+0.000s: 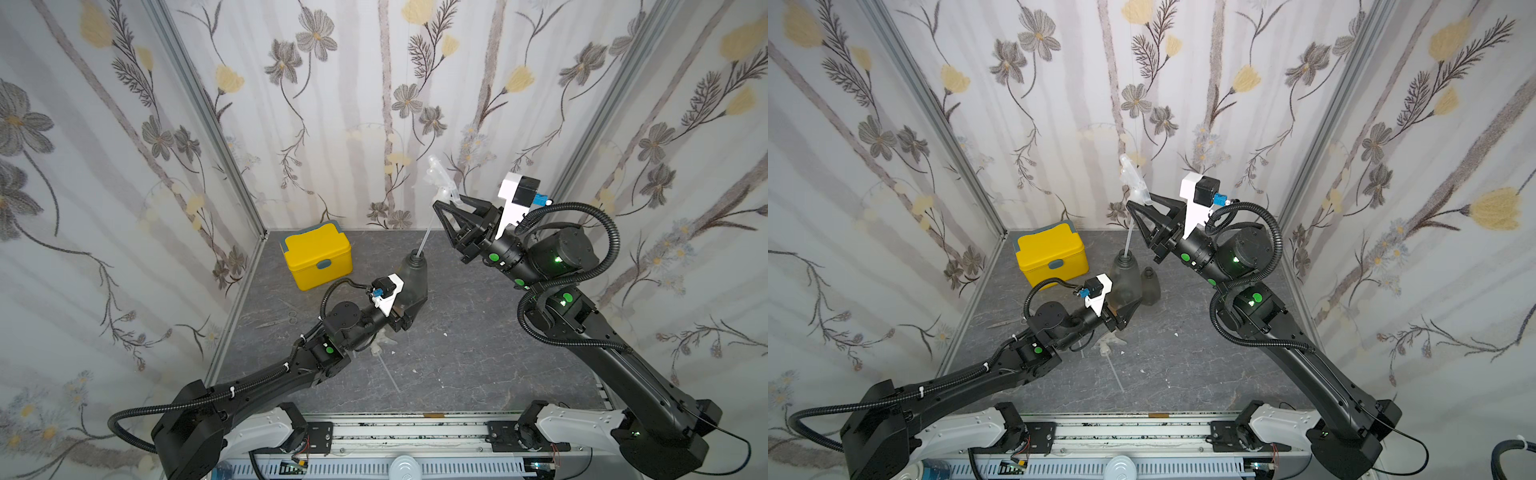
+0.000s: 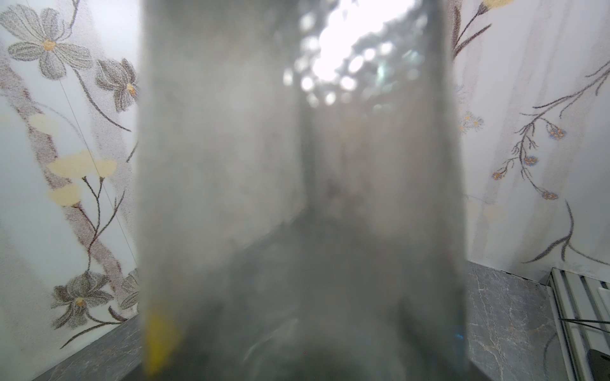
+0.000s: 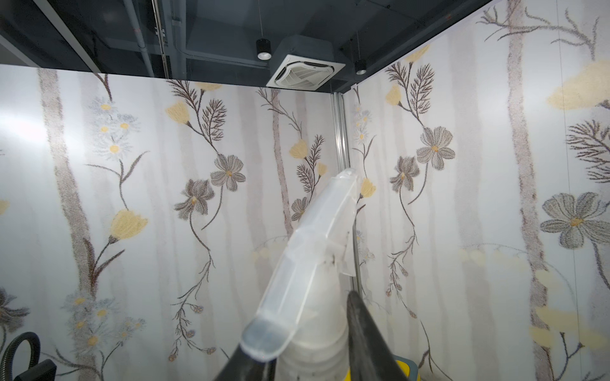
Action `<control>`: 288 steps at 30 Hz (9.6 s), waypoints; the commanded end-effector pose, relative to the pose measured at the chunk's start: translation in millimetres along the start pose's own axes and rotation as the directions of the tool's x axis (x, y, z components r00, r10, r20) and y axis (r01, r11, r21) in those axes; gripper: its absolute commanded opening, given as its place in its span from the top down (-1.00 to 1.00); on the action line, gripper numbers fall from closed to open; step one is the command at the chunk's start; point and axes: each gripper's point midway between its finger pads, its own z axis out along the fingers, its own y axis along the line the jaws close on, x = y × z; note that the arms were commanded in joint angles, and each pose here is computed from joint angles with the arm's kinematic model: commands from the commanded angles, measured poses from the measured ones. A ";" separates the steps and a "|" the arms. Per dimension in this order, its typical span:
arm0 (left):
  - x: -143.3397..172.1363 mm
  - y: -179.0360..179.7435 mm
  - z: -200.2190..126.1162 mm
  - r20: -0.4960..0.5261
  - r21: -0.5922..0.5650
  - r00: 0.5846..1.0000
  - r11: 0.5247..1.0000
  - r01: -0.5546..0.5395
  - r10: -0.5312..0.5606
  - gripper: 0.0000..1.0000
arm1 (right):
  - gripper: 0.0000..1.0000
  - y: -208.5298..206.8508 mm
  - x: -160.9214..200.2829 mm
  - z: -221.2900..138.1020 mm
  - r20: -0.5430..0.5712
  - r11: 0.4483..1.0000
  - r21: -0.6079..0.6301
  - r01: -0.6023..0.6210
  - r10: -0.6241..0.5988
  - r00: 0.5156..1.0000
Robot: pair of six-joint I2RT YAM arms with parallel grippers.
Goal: Attach spray nozzles to spray bottles
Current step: Insert the spray nozzle into the spray bottle, then screw the spray nozzle on the spray bottle.
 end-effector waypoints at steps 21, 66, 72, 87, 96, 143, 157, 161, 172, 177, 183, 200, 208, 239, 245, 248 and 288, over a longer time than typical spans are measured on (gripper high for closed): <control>-16.9 0.4 -1.3 0.055 -0.006 0.998 0.999 0.031 -0.031 -0.58 | 0.32 4.6 84.4 -22.4 -0.113 1.000 0.011 0.019 -0.018 0.993; -11.8 -4.9 1.9 0.030 0.012 0.999 1.000 0.020 -0.021 -0.54 | 0.34 1.4 128.7 -31.3 -0.210 0.997 0.041 0.069 -0.059 0.976; -11.7 -4.6 2.2 0.028 0.011 0.999 1.000 0.022 -0.022 -0.54 | 0.34 1.0 129.0 -39.5 -0.225 0.995 0.050 0.083 -0.070 0.972; -3.7 -8.2 6.5 -0.003 0.030 1.000 0.999 0.016 -0.016 -0.54 | 0.31 0.7 133.6 -34.0 -0.240 0.995 0.039 0.096 -0.084 0.967; -6.0 -8.1 5.8 0.001 0.027 1.000 1.000 0.013 -0.013 -0.54 | 0.35 -4.5 147.6 -34.9 -0.302 0.991 0.050 0.122 -0.101 0.948; -3.4 -9.4 5.9 -0.001 0.033 1.000 0.999 0.000 0.000 -0.54 | 0.17 -3.1 141.6 -58.4 -0.270 0.994 0.086 0.060 -0.034 0.962; 10.4 5.8 14.0 -0.054 -0.054 0.998 0.998 -0.022 0.019 -0.54 | -0.45 1.3 158.1 -101.3 -0.486 0.992 0.106 0.065 -0.005 0.874; 16.5 14.2 17.6 -0.082 -0.101 0.996 0.994 -0.037 0.029 -0.53 | -0.19 -7.0 124.1 -93.3 -0.454 0.979 0.201 0.045 0.053 0.889; 22.7 22.6 18.8 -0.113 -0.144 0.991 0.986 -0.083 0.067 -0.53 | -0.40 -19.4 93.5 -26.1 -0.518 0.964 0.261 0.044 0.101 0.850; 22.7 23.0 18.4 -0.115 -0.147 0.991 0.985 -0.089 0.072 -0.53 | -0.35 -34.2 99.6 -7.9 -0.520 0.947 0.313 0.068 0.111 0.847; 23.3 23.8 18.2 -0.117 -0.150 0.990 0.984 -0.094 0.076 -0.53 | -0.13 -34.8 118.7 1.5 -0.563 0.952 0.300 0.058 0.128 0.817; 20.3 20.1 17.9 -0.104 -0.132 0.993 0.989 -0.066 0.052 -0.53 | 0.62 -32.8 128.7 -9.0 -0.556 0.957 0.283 0.060 0.112 0.823; 19.9 13.4 17.6 -0.091 -0.097 0.995 0.995 -0.039 0.030 -0.53 | 0.72 -24.5 113.6 -15.8 -0.448 0.969 0.245 0.032 0.084 0.890; 13.0 15.7 19.9 -0.090 -0.110 0.996 0.994 -0.012 0.002 -0.54 | 0.30 -33.8 145.7 -32.9 -0.494 0.921 0.374 0.107 0.100 0.864; 15.0 15.3 20.1 -0.096 -0.108 0.995 0.994 -0.017 0.007 -0.54 | 0.15 -31.1 142.1 -30.7 -0.496 0.926 0.362 0.108 0.094 0.863; 15.2 14.8 20.2 -0.096 -0.104 0.995 0.994 -0.016 0.006 -0.54 | 0.08 -31.8 136.2 -32.7 -0.488 0.923 0.367 0.112 0.089 0.868; 10.8 3.5 16.5 -0.068 -0.040 0.998 0.999 -0.006 0.004 -0.54 | -0.21 -39.4 131.4 -53.6 -0.499 0.965 0.261 0.040 0.099 0.861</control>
